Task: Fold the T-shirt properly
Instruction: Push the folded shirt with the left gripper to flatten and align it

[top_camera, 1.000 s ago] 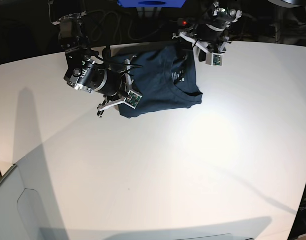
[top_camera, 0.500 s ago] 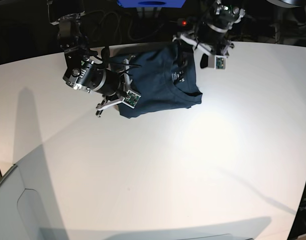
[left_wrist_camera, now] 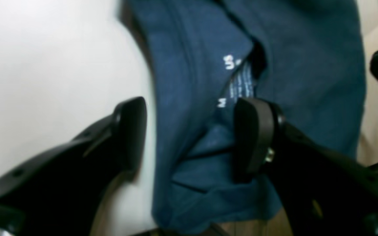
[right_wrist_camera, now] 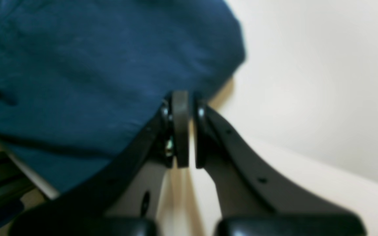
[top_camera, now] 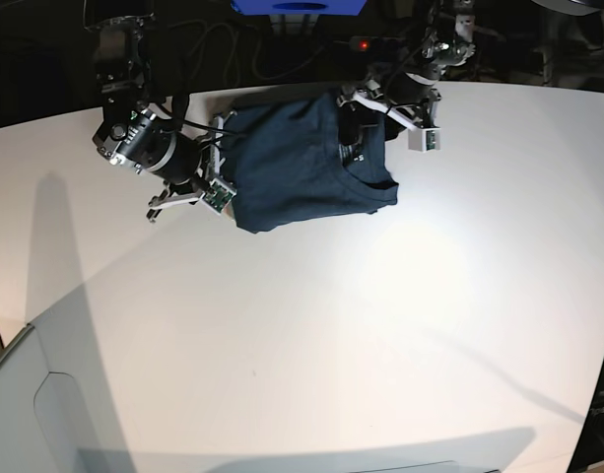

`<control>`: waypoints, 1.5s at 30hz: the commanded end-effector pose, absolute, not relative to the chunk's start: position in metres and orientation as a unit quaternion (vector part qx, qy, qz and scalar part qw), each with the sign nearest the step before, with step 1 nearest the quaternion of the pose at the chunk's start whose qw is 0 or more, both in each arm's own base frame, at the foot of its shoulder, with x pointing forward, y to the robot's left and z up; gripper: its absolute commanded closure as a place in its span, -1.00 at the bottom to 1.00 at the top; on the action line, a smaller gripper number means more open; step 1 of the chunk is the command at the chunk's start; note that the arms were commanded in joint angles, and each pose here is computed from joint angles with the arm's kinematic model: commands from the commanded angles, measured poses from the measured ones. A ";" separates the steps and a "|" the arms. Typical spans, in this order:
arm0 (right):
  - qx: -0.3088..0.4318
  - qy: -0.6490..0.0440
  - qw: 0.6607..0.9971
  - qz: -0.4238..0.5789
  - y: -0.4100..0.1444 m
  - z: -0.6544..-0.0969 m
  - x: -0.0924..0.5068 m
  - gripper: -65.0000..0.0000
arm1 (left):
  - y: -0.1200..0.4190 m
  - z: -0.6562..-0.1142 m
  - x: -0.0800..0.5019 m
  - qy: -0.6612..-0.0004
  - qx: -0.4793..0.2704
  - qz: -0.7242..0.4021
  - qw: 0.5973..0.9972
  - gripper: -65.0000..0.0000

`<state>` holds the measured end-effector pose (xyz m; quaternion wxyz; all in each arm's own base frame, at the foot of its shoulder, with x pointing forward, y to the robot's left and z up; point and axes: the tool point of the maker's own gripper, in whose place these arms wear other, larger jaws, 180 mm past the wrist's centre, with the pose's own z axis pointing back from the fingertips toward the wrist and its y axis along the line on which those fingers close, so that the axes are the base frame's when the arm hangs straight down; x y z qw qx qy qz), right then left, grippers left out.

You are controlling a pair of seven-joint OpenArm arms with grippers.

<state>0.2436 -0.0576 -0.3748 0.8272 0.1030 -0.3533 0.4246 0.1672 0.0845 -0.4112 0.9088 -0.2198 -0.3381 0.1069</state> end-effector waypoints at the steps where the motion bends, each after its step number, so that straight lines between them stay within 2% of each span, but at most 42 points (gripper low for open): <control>1: 0.109 -0.370 0.817 0.429 -0.054 -0.365 0.246 1.00 | 0.084 -0.409 0.171 -0.344 -0.224 0.107 0.905 -0.26; 10: 0.095 -0.380 0.812 0.433 -0.059 -0.355 0.246 1.00 | 0.076 -0.412 0.187 -0.348 -0.234 0.104 0.902 -0.22; 12: 0.076 -0.390 0.817 0.417 -0.075 -0.348 0.249 1.00 | 0.067 -0.409 0.192 -0.351 -0.244 0.090 0.899 -0.01; 17: 0.034 -0.408 0.828 0.382 -0.109 -0.332 0.256 1.00 | 0.059 -0.407 0.200 -0.356 -0.252 0.081 0.896 0.71; 20: 0.014 -0.403 0.843 0.357 -0.134 -0.333 0.253 1.00 | 0.061 -0.417 0.206 -0.349 -0.248 0.084 0.900 0.99; 25: -0.022 -0.390 0.865 0.314 -0.174 -0.335 0.242 1.00 | 0.060 -0.436 0.223 -0.327 -0.241 0.067 0.911 1.00; 29: -0.049 -0.378 0.879 0.286 -0.202 -0.335 0.229 1.00 | 0.044 -0.434 0.248 -0.297 -0.239 -0.041 0.924 1.00; 35: -0.082 -0.372 0.900 0.213 -0.241 -0.335 0.212 1.00 | 0.022 -0.422 0.304 -0.291 -0.193 -0.227 0.909 1.00; 40: -0.103 -0.368 0.911 0.155 -0.263 -0.335 0.198 1.00 | -0.012 -0.411 0.323 -0.273 -0.160 -0.440 0.840 1.00; 45: -0.104 -0.361 0.916 0.143 -0.266 -0.339 0.190 1.00 | -0.049 -0.398 0.331 -0.271 -0.141 -0.560 0.770 1.00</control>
